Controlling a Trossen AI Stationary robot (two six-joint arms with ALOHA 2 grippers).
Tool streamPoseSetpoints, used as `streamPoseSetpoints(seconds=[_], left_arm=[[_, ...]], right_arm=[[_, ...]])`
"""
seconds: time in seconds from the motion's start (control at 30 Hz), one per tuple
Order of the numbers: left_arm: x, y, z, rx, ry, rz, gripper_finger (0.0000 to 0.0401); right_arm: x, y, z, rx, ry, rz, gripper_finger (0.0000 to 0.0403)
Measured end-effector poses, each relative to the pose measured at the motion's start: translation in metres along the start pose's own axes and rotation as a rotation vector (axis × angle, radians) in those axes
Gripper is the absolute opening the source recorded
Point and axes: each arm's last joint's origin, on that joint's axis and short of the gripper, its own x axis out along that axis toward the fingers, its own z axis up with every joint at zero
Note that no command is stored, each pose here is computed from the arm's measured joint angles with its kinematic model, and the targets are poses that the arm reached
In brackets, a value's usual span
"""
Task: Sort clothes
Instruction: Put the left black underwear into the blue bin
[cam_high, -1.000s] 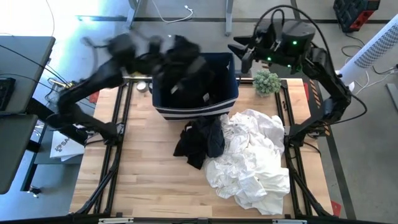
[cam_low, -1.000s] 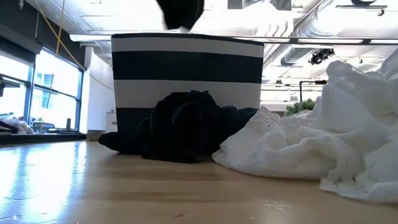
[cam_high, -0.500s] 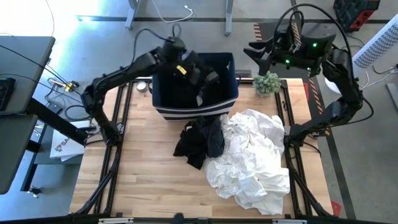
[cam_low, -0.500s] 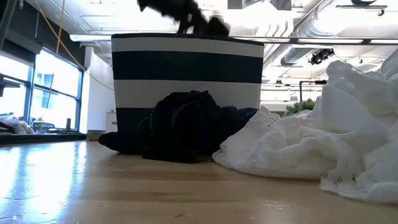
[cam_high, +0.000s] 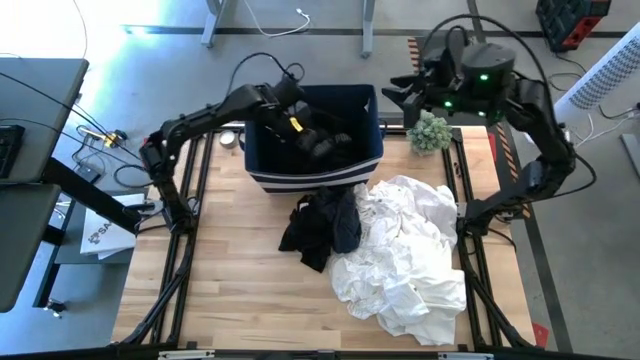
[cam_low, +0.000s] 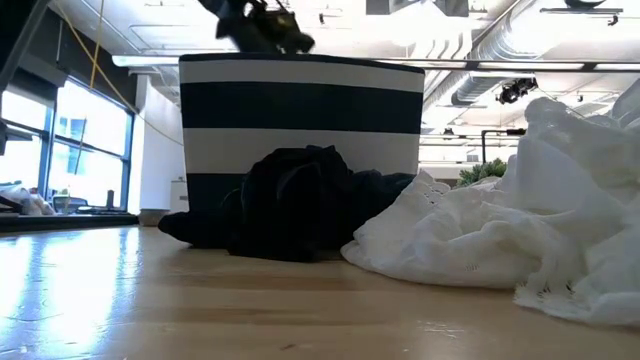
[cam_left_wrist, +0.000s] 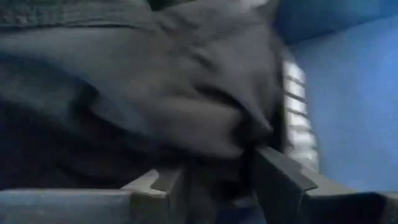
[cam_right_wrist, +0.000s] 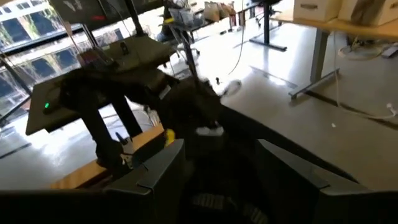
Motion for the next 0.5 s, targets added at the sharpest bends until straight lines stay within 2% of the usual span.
streamPoseSetpoints(seconds=[0.13, 0.27, 0.4, 0.5], left_arm=[[-0.043, -0.016, -0.013, -0.003, -0.097, -0.034, 0.0162], [-0.086, -0.028, -0.032, -0.012, -0.188, -0.040, 0.0161], [-0.128, -0.037, -0.061, -0.019, -0.287, 0.018, 0.0159], [-0.151, -0.043, -0.084, -0.013, -0.358, 0.091, 0.0159]], right_arm=[[0.032, -0.003, -0.003, 0.004, 0.065, 0.047, 0.0193], [0.077, -0.010, -0.006, 0.004, 0.112, 0.152, 0.0193], [0.131, -0.017, -0.016, -0.013, 0.153, 0.207, 0.0193], [0.175, -0.026, -0.033, -0.033, 0.217, 0.193, 0.0193]])
